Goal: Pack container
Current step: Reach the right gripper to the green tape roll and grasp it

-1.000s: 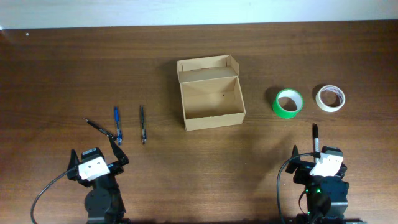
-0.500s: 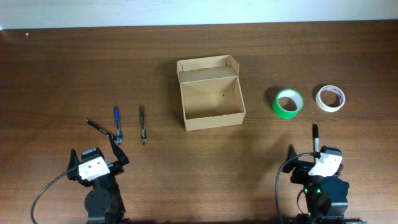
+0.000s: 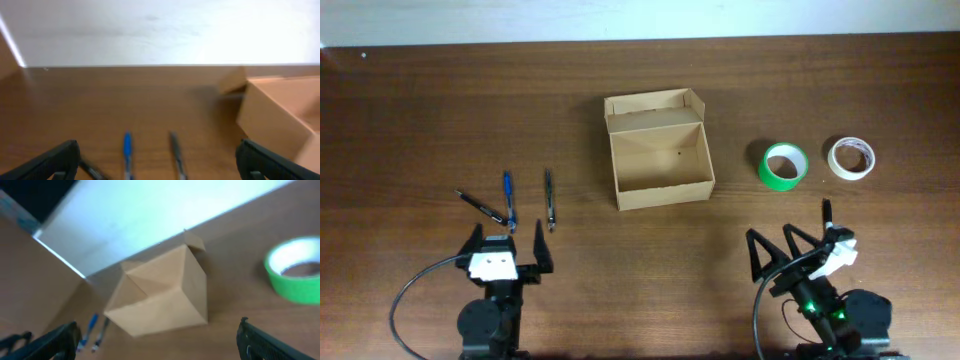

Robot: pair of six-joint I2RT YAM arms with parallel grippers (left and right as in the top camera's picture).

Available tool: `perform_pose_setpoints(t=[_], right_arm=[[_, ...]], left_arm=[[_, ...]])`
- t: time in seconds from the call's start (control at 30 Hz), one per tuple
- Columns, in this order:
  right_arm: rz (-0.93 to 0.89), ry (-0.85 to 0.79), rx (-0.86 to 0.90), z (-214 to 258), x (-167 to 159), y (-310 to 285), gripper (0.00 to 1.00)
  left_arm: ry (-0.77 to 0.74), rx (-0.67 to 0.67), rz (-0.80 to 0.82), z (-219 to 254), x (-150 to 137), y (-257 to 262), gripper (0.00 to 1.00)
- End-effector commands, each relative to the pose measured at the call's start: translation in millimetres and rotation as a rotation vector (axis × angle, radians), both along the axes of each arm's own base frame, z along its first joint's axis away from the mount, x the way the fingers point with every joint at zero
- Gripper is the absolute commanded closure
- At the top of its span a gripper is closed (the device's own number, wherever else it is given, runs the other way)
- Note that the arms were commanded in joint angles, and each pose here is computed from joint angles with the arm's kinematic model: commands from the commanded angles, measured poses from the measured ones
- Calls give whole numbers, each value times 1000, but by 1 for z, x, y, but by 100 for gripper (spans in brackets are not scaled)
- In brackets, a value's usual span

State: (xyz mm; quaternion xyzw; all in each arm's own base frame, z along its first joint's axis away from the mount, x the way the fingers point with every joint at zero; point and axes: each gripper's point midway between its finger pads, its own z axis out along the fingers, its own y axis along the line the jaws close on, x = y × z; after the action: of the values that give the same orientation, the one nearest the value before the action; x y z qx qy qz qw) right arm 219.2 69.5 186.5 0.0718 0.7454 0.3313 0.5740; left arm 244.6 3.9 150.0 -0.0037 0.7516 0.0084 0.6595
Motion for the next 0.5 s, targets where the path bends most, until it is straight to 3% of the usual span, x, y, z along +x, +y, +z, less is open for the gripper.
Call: perform_pose_setpoints(t=[0.0, 0.2, 0.33, 0.47], right_arm=[[-7, -22, -23, 38, 5, -2, 1], [2, 108, -226, 86, 46, -10, 1], [11, 312, -327, 110, 90, -20, 1], [48, 452, -318, 118, 124, -19, 1]], left_arm=[[100, -39, -96, 7, -11, -18, 1], [155, -30, -30, 49, -7, -6, 1], [264, -22, -21, 74, 21, -4, 1], [434, 16, -24, 82, 65, 2, 1]])
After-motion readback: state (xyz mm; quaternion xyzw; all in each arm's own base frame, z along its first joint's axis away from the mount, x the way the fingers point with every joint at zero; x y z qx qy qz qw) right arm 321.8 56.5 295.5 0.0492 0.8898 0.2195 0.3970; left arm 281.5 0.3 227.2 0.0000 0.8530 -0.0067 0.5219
